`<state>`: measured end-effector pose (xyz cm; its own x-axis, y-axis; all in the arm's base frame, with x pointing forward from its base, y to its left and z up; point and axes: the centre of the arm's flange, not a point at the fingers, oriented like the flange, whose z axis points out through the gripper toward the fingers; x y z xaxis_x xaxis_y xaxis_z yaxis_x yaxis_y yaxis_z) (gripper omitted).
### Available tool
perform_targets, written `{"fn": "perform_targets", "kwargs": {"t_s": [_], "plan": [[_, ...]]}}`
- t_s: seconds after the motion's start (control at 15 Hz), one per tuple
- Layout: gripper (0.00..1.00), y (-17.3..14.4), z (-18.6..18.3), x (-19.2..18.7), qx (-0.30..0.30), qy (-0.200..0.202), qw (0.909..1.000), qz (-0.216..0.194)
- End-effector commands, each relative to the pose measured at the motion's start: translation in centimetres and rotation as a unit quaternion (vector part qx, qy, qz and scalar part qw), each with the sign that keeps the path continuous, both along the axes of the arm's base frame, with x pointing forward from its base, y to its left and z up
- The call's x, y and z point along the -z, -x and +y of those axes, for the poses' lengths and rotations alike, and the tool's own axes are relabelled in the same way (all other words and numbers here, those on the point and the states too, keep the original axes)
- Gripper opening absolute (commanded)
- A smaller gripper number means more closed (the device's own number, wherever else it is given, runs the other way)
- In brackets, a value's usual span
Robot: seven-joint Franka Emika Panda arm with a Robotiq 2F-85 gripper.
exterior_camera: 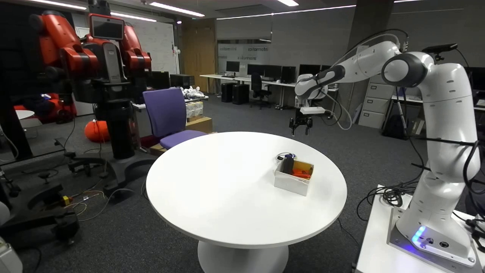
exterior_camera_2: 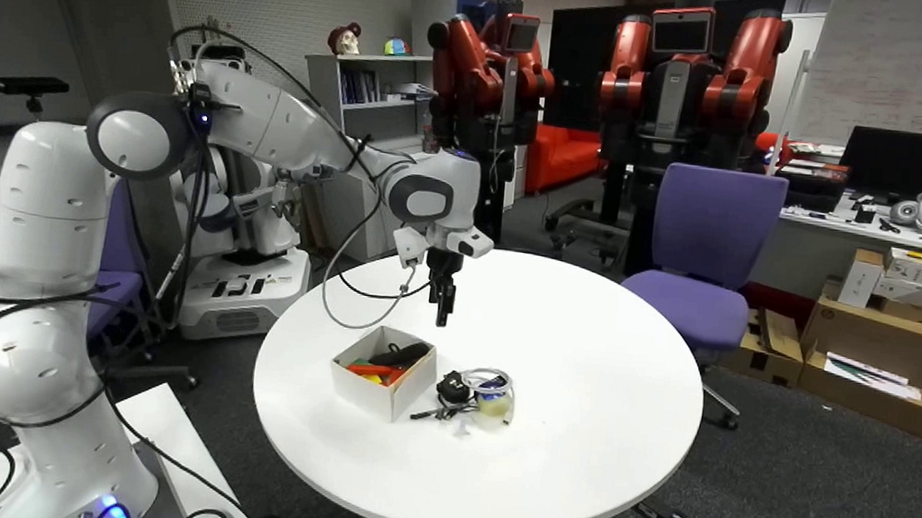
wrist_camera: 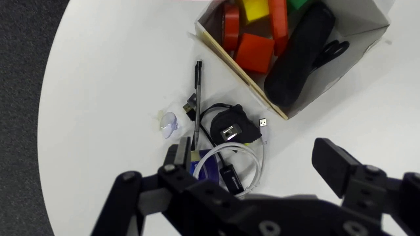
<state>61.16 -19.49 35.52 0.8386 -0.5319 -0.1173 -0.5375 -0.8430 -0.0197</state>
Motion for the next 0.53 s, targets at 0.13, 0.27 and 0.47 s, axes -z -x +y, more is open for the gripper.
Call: {"fn": "perform_targets", "kwargs": {"t_s": [0.13,0.27,0.47], "plan": [[1.0,-4.7,-4.7,3.7,0.096,0.015,0.9953,-0.001],[1.0,-5.5,-5.9,5.1,0.131,0.022,0.9911,-0.013],[1.0,-6.2,-7.0,7.4,0.155,0.042,0.9871,-0.006]]}}
